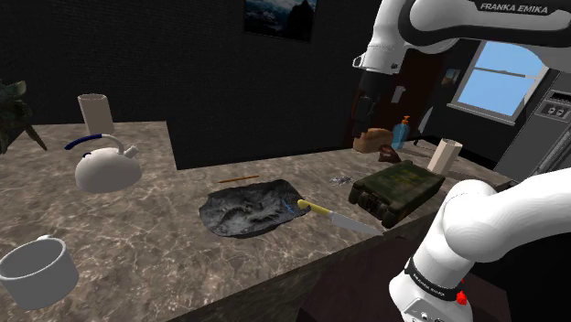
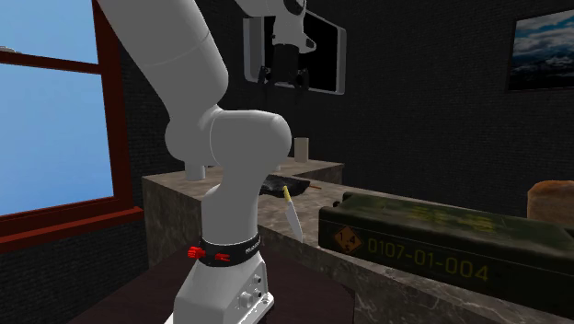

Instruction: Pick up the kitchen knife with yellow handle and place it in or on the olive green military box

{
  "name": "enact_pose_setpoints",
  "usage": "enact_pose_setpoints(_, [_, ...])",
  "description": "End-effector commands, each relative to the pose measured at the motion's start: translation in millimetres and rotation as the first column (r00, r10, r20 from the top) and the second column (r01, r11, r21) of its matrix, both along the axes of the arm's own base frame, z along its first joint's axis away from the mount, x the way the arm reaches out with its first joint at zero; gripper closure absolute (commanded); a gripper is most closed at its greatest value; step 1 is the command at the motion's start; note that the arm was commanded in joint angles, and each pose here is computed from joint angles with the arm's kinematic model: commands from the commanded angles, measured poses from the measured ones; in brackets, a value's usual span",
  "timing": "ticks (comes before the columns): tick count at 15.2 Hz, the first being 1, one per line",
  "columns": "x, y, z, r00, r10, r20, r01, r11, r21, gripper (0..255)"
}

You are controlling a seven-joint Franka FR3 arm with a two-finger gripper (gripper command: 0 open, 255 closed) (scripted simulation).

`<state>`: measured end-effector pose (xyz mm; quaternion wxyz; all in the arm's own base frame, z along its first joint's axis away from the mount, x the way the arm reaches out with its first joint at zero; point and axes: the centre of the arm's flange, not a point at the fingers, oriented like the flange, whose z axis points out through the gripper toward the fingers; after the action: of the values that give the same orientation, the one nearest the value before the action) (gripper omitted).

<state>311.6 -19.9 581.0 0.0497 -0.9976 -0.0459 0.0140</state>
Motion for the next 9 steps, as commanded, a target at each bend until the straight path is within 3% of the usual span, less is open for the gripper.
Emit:
enact_pose_setpoints(1, [0, 0, 0, 1.0, 0.0, 0.0, 0.0, 1.0, 0.0, 0])
enact_pose_setpoints(9, [8, -10, -105, 0.989, 0.145, 0.004, -0.145, 0.989, 0.009, 0])
